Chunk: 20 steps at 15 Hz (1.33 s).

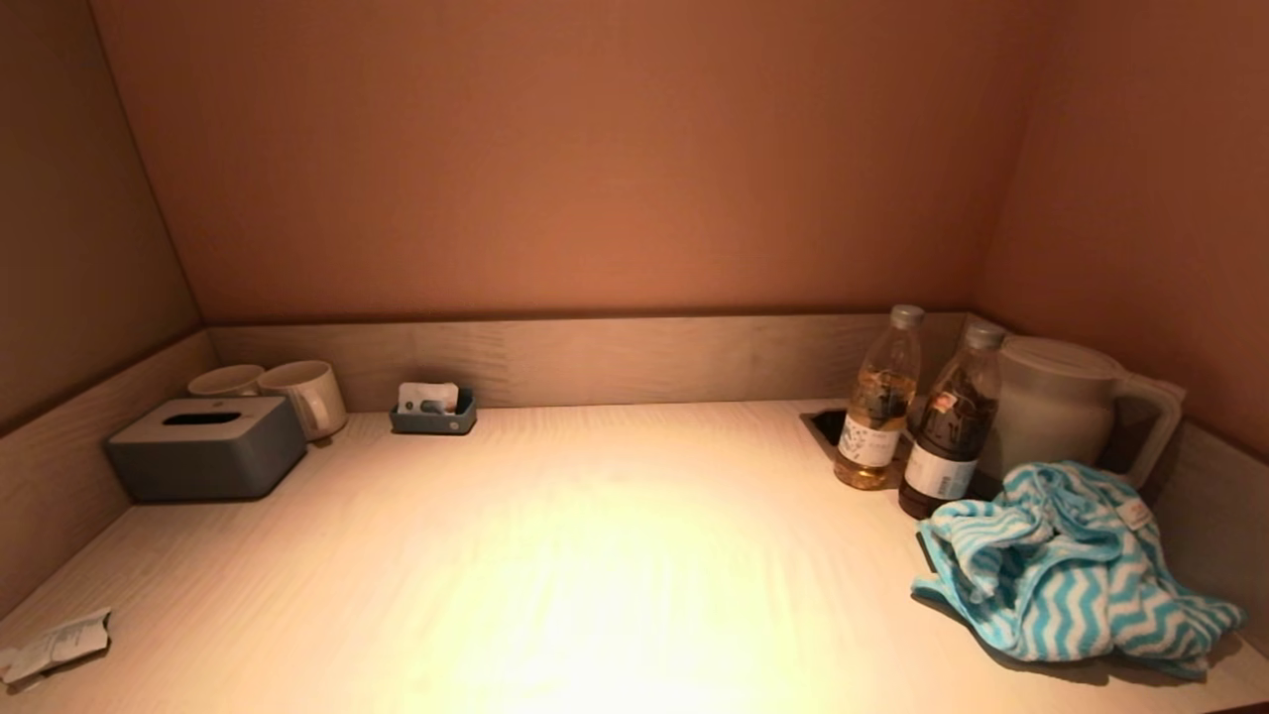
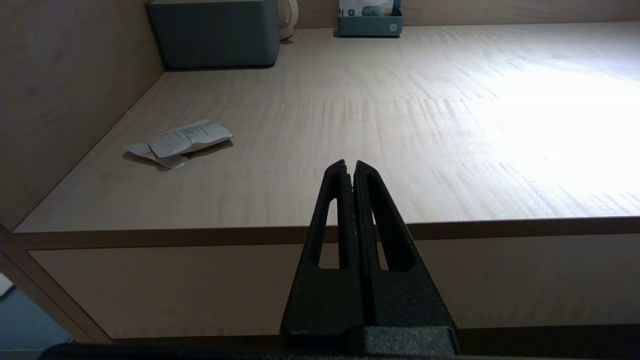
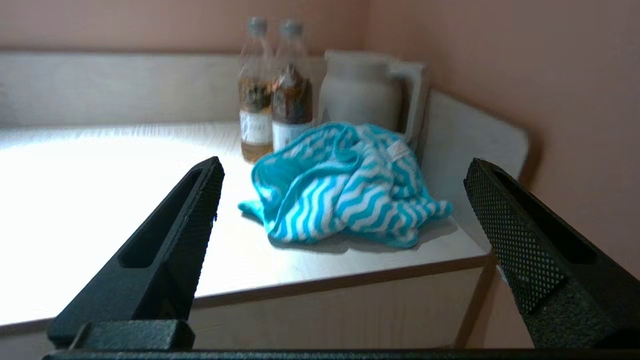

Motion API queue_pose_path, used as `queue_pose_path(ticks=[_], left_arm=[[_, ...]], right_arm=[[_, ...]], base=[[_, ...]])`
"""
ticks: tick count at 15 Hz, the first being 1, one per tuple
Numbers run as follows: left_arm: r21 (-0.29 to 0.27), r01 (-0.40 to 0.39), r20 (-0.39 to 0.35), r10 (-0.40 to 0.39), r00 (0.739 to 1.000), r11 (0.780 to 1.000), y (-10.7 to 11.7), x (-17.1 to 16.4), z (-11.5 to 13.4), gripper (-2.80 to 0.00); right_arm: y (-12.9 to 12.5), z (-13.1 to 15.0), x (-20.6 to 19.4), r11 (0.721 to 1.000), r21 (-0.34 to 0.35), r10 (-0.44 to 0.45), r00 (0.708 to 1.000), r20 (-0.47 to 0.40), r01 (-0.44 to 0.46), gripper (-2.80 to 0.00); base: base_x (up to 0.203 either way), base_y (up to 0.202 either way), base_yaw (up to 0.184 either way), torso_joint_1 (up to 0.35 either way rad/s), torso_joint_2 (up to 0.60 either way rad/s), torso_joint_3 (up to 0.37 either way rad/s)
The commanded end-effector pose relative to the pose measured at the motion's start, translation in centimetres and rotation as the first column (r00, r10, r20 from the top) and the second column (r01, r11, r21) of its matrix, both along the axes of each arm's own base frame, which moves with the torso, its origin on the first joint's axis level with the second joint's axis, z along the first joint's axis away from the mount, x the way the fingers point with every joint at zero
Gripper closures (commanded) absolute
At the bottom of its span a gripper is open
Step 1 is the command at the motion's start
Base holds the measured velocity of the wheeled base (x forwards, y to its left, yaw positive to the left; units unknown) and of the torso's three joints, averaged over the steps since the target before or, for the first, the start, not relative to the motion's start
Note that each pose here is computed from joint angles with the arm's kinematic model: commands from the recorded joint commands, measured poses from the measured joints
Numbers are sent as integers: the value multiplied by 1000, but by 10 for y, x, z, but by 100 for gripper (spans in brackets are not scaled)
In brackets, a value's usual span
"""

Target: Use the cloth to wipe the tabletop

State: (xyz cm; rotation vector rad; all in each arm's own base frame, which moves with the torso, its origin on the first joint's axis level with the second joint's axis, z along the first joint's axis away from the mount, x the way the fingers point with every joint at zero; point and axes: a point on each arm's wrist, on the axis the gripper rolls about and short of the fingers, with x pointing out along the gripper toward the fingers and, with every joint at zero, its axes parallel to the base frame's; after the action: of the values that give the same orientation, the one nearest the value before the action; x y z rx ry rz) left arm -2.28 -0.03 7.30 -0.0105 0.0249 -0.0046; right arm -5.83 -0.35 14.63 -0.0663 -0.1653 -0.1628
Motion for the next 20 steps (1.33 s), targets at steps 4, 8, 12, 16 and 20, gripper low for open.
queue_pose_path(ticks=[4,8,12,16,20], left_arm=[[0,-1,0,1,1000,1000,0,0,0,0],[0,-2,0,2,1000,1000,0,0,0,0],[0,0,0,0,1000,1000,0,0,0,0],[0,0,0,0,1000,1000,0,0,0,0],[0,0,0,0,1000,1000,0,0,0,0]], right_arm=[[2,-8,11,995,-46,96,992,78,-93,-280],[3,-28,22,991,-47,124,992,29,-122,-280],[3,-42,30,991,-45,126,992,28,-125,-280],[3,-53,34,991,-33,126,992,-8,-126,-280],[3,-58,35,991,-25,128,990,-52,-129,-280]], base=[[0,0,0,0,0,0],[0,0,0,0,0,0],[0,0,0,0,0,0],[0,0,0,0,0,0],[0,0,0,0,0,0]])
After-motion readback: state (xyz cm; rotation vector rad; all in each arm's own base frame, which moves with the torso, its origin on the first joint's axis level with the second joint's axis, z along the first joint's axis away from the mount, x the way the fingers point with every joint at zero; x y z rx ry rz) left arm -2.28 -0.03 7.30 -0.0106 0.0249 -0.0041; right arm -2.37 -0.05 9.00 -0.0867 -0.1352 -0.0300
